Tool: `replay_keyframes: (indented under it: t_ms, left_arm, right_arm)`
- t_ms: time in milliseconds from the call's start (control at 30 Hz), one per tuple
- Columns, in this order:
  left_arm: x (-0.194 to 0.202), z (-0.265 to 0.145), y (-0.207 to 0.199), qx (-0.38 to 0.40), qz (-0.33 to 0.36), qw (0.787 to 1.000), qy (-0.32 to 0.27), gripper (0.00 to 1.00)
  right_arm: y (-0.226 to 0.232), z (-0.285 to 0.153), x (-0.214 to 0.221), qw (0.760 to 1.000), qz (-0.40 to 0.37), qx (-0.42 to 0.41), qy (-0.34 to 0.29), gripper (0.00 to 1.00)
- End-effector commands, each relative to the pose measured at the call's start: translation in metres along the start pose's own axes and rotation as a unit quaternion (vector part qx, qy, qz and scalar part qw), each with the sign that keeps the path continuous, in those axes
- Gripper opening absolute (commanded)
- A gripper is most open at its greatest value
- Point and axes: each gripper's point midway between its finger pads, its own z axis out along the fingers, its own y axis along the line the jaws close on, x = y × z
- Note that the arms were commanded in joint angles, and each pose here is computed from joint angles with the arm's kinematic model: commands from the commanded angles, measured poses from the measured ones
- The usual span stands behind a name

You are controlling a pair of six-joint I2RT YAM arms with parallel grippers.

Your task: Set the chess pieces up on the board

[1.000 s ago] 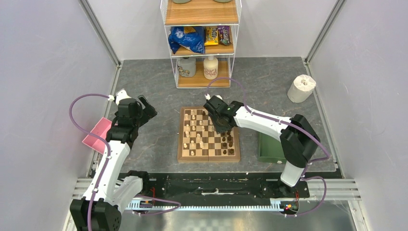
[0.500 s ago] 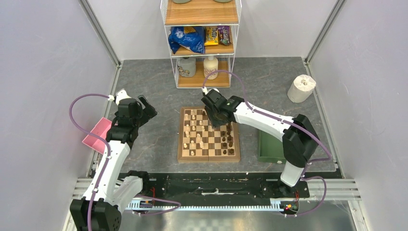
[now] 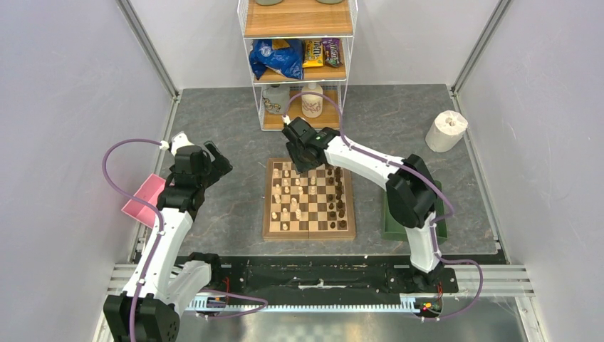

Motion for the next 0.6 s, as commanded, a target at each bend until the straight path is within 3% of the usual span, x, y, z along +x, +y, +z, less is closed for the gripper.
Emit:
replay_keyframes:
  t_ms: [0, 567]
  left_arm:
    - [-0.012, -0.002, 0.005, -0.012, 0.014, 0.999, -0.027, 0.99]
    - [-0.014, 0.002, 0.010, -0.026, 0.020, 0.999, -0.031, 1.00]
  right_arm:
    - [-0.006, 0.008, -0.024, 1.000, -0.010, -0.002, -0.009, 0.43]
    - [0.004, 0.039, -0.025, 0.999, -0.008, -0.026, 0.017, 0.39]
